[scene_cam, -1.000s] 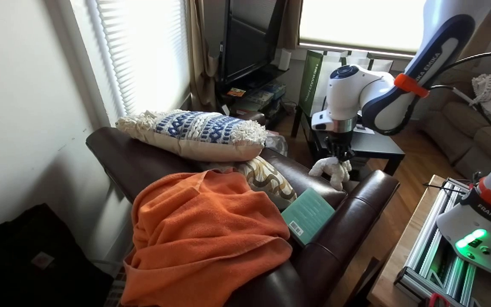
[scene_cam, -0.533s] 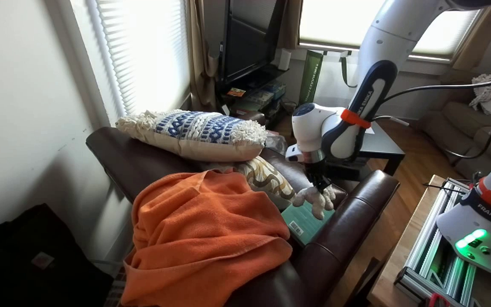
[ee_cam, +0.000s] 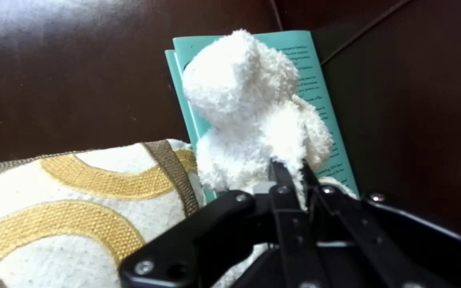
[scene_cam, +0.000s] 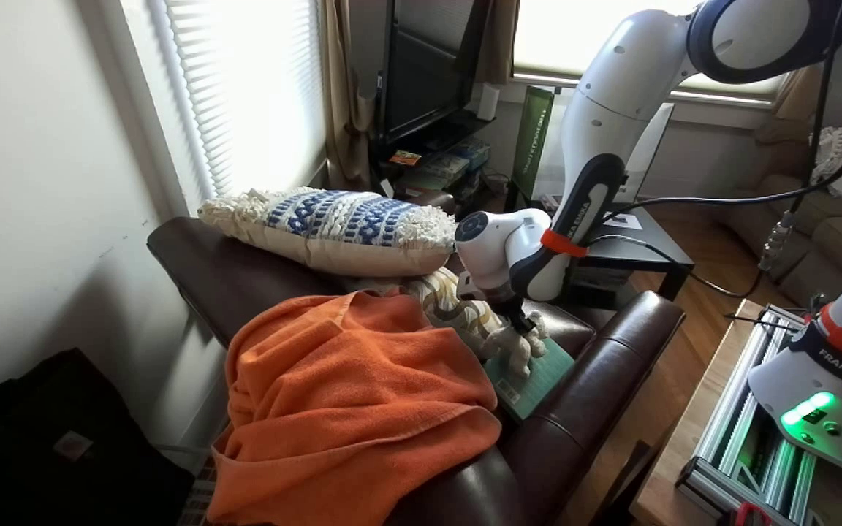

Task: Put the teddy bear on the blue book

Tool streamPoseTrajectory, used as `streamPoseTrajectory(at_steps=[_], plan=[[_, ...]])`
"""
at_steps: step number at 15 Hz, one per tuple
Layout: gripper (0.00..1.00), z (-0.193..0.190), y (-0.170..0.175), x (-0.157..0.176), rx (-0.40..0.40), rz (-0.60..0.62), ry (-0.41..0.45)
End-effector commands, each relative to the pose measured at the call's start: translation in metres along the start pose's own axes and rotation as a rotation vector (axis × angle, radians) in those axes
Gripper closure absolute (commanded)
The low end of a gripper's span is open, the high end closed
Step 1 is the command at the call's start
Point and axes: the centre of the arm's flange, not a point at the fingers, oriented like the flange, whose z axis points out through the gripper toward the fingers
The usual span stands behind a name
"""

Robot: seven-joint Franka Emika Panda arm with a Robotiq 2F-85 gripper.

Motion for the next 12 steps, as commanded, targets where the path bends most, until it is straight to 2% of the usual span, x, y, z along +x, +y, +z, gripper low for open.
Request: streamPoseTrajectory(at_steps=[1,3,5,6,9,11,12], plan=[[0.62,0.008,0.006,0.018,0.085,-0.038,-0.105],[0.46,-0.006,0.0,0.004,0.076,-0.022,-0.116],[0.31,-0.032,-0.007,-0.029,0.022,0.043,-0.07],[0.24,-0.047,-0.013,-0.056,0.003,0.117,-0.029],[0.01,-0.067,-0.018,-0.106,0.023,0.275,0.025],[0.0,-0.086,-0.026,-0.143,-0.003,0.36,0.081],[0.04,-0.065,0.004,-0.1,0.014,0.282,0.024]])
